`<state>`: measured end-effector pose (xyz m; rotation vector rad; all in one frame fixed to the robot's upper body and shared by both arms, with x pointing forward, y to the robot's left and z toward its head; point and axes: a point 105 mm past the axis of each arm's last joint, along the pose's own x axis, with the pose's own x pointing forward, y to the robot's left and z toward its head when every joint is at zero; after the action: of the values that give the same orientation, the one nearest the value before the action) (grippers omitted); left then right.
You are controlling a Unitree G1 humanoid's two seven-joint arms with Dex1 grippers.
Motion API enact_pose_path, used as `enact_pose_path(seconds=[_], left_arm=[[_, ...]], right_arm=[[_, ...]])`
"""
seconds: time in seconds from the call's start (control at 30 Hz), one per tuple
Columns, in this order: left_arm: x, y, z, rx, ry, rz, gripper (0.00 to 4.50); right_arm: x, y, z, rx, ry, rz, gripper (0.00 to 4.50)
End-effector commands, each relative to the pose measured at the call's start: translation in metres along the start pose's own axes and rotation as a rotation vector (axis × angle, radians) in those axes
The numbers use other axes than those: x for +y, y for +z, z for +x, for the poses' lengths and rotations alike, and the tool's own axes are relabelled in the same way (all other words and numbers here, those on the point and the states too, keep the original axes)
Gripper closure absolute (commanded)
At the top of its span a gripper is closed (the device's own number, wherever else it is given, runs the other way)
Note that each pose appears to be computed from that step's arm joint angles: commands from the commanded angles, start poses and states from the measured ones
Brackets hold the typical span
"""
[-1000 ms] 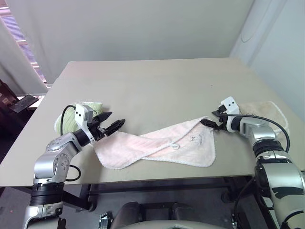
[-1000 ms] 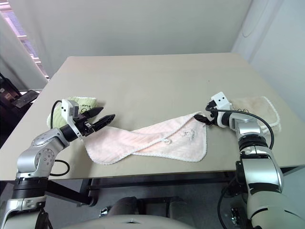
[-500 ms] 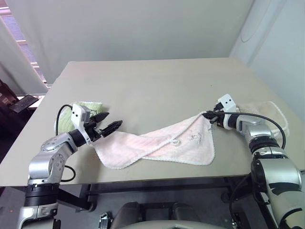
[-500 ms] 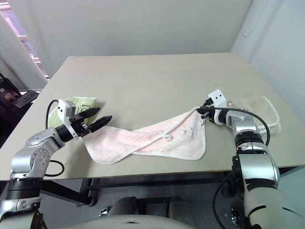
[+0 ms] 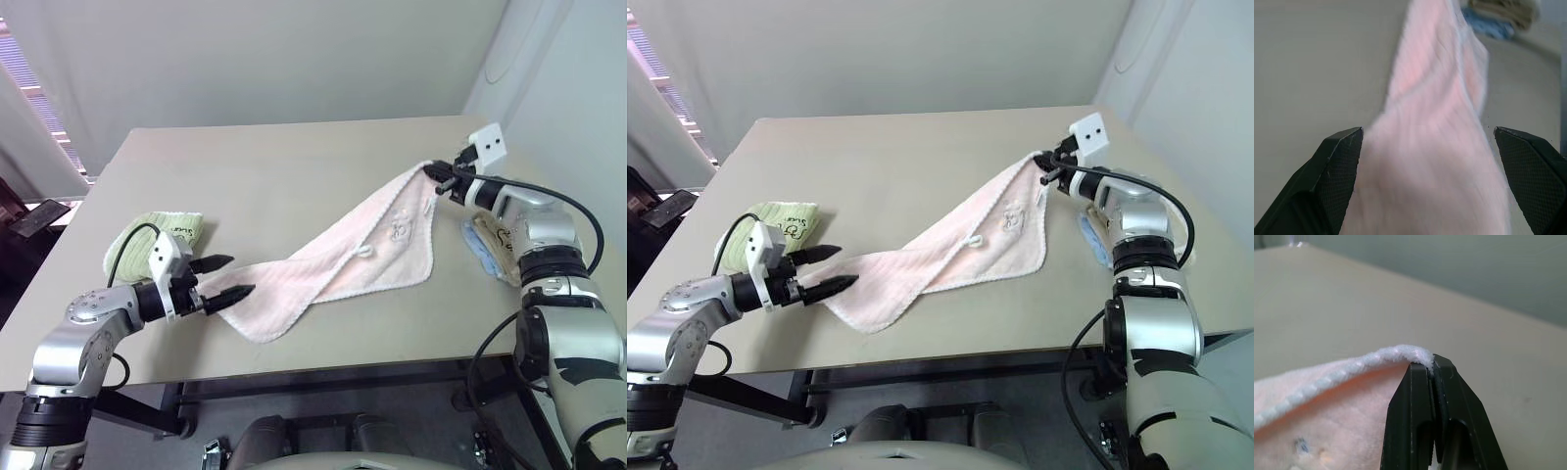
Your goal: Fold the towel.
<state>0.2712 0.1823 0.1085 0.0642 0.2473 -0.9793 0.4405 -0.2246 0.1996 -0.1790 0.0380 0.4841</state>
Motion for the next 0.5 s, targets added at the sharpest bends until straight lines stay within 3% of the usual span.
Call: enact_pose_path(seconds=[0.03, 0.2, 0.3, 0.5], left_arm=[[-0.015, 0.014, 0.007, -0.016, -0.062, 0.113, 0.00], [-0.038, 0.017, 0.026, -0.024, -0.134, 0.271, 0.00], [-0.044, 0.012, 0.035, -0.026, -0.161, 0.258, 0.00], [-0.047, -0.031, 0.046, 0.168, -0.249, 0.234, 0.00]], right_arm=[[0.000, 0.039, 0.004, -0.110, -0.017, -0.022, 4.47], [-0.002, 0.042, 0.014, -0.107, -0.085, -0.050, 4.47], [-0.005, 0.038, 0.018, -0.089, -0.119, -0.047, 4.47], [-0.004, 0.031, 0.021, -0.072, -0.129, -0.051, 4.47]])
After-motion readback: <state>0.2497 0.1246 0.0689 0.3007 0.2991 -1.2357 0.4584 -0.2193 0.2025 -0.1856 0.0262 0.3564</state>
